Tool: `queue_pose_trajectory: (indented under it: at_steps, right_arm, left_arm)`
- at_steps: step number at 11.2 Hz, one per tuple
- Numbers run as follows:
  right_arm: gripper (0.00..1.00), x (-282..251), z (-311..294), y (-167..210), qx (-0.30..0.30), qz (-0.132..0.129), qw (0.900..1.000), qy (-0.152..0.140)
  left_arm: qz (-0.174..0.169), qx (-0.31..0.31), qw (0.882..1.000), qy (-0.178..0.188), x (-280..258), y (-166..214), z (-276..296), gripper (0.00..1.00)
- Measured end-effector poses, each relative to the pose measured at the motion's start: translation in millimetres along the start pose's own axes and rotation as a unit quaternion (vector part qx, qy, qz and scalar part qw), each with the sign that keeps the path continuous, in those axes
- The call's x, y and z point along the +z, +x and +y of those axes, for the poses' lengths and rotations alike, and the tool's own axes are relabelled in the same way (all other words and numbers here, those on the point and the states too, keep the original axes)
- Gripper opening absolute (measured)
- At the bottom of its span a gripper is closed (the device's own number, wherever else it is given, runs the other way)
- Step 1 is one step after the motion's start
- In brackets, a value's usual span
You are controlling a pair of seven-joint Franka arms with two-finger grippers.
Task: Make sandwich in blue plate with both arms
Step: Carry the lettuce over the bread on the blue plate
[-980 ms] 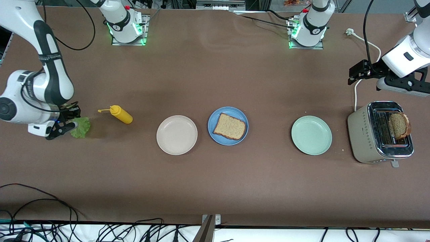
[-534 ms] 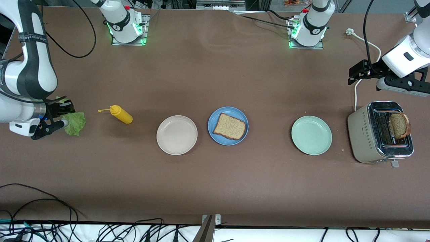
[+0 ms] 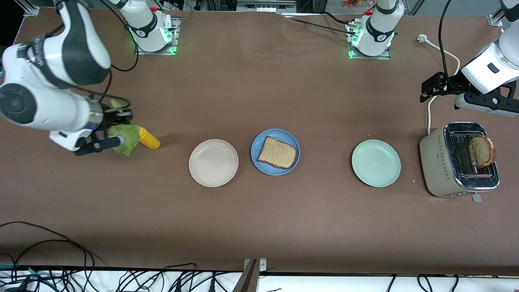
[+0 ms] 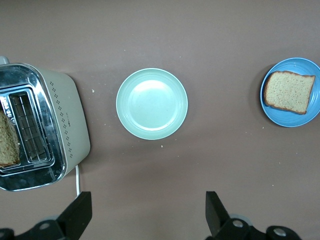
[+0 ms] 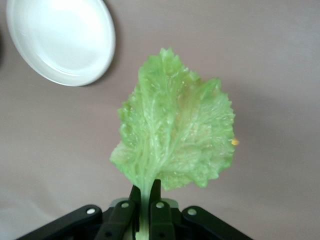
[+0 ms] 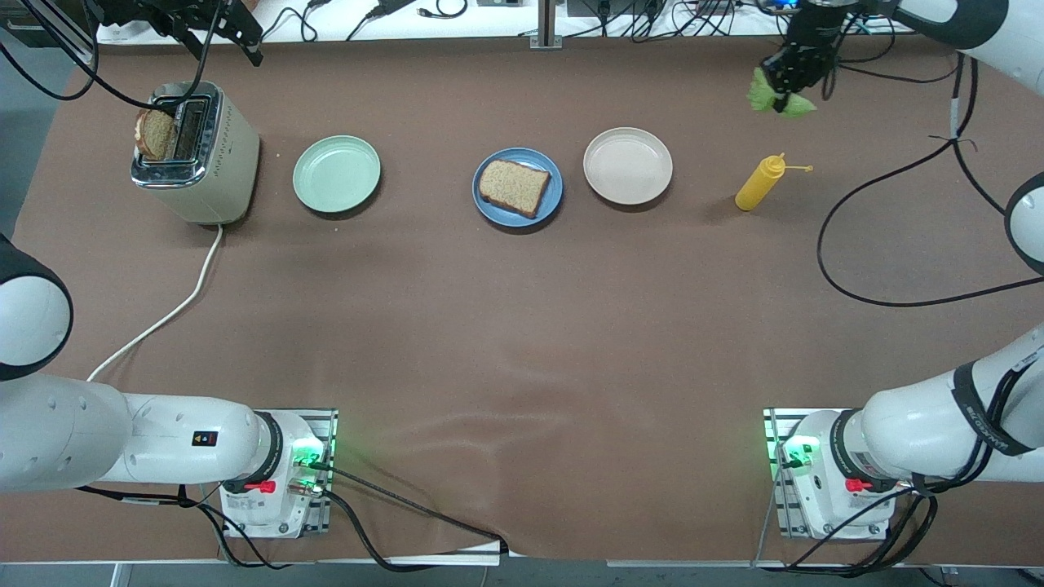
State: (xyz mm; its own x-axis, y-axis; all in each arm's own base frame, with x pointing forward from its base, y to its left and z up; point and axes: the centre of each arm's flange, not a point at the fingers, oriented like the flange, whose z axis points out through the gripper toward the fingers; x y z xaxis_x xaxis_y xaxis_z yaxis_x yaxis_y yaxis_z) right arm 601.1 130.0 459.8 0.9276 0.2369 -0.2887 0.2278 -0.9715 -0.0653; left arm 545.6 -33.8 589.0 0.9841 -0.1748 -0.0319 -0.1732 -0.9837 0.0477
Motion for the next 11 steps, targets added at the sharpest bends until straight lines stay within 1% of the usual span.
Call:
queue_pose_trajectory:
  at_steps: [1, 2, 3, 5, 7, 8, 11]
  right_arm:
    - [0.09, -3.3, -32.3, -0.9, 0.007, 0.004, 1.000, 0.001]
    - [0.09, -5.2, -62.9, -1.8, 0.010, 0.011, 1.000, 0.010]
    - [0.09, -7.8, -91.8, -0.8, 0.016, 0.028, 0.999, 0.019]
    - [0.09, -7.0, -156.9, 3.1, 0.008, 0.073, 0.997, 0.028]
    - [0.09, 8.1, -230.1, 5.0, 0.000, 0.109, 0.993, 0.041]
    - [0.09, 21.1, -256.4, 8.3, 0.003, 0.119, 0.992, 0.050]
    - [0.09, 68.6, -309.8, 29.5, 0.003, 0.156, 0.985, 0.068]
  left_arm:
    - [0.000, 0.000, 1.000, 0.000, 0.0, 0.0, -0.2, 1.00]
    - [0.000, 0.000, 1.000, 0.000, 0.0, 0.0, -0.2, 1.00]
    - [0.000, 0.000, 1.000, 0.000, 0.0, 0.0, -0.2, 1.00]
    - [0.000, 0.000, 1.000, 0.000, -0.1, 0.1, -0.4, 1.00]
    - [0.000, -0.001, 1.000, 0.000, -0.1, 0.1, -0.7, 1.00]
    - [0.000, -0.001, 1.000, 0.000, -0.1, 0.1, -0.7, 1.00]
    - [0.000, -0.001, 1.000, 0.000, -0.2, 0.2, -1.0, 1.00]
